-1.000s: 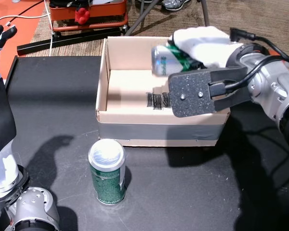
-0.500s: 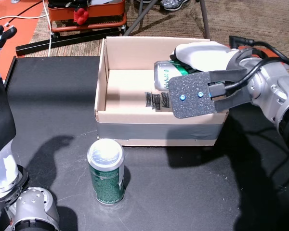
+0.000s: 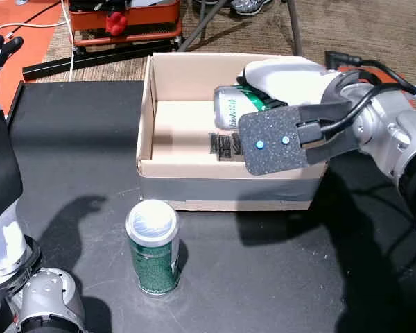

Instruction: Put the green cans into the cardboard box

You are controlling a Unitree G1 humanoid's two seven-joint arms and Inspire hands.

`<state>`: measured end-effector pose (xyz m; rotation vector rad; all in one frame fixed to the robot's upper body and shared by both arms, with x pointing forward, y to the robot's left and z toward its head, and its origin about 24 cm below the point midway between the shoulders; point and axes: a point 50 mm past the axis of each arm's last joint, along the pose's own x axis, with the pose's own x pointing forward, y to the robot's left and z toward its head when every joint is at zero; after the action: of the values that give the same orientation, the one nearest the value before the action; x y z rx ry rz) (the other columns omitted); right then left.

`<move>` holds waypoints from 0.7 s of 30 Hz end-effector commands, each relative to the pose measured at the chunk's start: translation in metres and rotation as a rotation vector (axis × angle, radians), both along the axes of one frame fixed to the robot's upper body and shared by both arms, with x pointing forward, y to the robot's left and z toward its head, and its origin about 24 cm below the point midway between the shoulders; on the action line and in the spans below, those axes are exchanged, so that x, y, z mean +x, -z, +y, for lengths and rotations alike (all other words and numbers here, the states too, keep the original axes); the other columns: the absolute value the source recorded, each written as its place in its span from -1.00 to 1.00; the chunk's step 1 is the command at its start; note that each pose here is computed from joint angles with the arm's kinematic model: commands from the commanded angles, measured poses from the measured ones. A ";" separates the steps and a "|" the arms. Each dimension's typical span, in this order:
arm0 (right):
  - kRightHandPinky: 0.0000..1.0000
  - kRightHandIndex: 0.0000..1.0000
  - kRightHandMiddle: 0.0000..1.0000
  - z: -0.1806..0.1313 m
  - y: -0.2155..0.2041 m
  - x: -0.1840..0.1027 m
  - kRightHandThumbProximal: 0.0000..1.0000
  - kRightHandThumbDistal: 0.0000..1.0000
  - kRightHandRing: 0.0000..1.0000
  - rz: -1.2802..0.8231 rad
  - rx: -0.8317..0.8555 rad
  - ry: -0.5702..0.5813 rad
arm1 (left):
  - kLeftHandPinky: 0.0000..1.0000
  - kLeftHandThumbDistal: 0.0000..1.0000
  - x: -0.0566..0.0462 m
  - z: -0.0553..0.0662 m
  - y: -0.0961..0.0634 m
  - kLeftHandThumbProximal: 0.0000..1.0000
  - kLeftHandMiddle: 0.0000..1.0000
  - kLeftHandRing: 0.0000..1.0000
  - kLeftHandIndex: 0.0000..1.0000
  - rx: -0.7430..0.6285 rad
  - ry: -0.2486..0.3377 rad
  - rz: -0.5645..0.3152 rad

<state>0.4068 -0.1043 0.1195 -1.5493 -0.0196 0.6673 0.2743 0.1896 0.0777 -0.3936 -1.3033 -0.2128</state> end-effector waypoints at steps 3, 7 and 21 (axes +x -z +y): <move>0.87 0.72 0.87 -0.003 -0.005 0.002 -0.76 0.44 0.94 -0.016 -0.005 -0.002 | 0.73 -0.44 0.007 -0.034 -0.007 0.73 0.51 0.71 0.42 -0.065 0.055 -0.034; 1.00 1.00 1.00 -0.003 -0.004 0.002 -0.61 0.53 1.00 -0.028 -0.036 -0.006 | 0.74 -0.40 0.007 -0.035 -0.008 0.75 0.52 0.70 0.42 -0.065 0.044 -0.037; 1.00 1.00 1.00 -0.004 -0.004 0.002 -0.46 0.56 1.00 -0.080 -0.092 -0.029 | 0.72 -0.49 0.007 -0.034 -0.008 0.75 0.52 0.68 0.40 -0.076 0.050 -0.042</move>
<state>0.4070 -0.1081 0.1181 -1.6484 -0.0513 0.6476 0.2737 0.1893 0.0785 -0.3737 -1.3050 -0.2030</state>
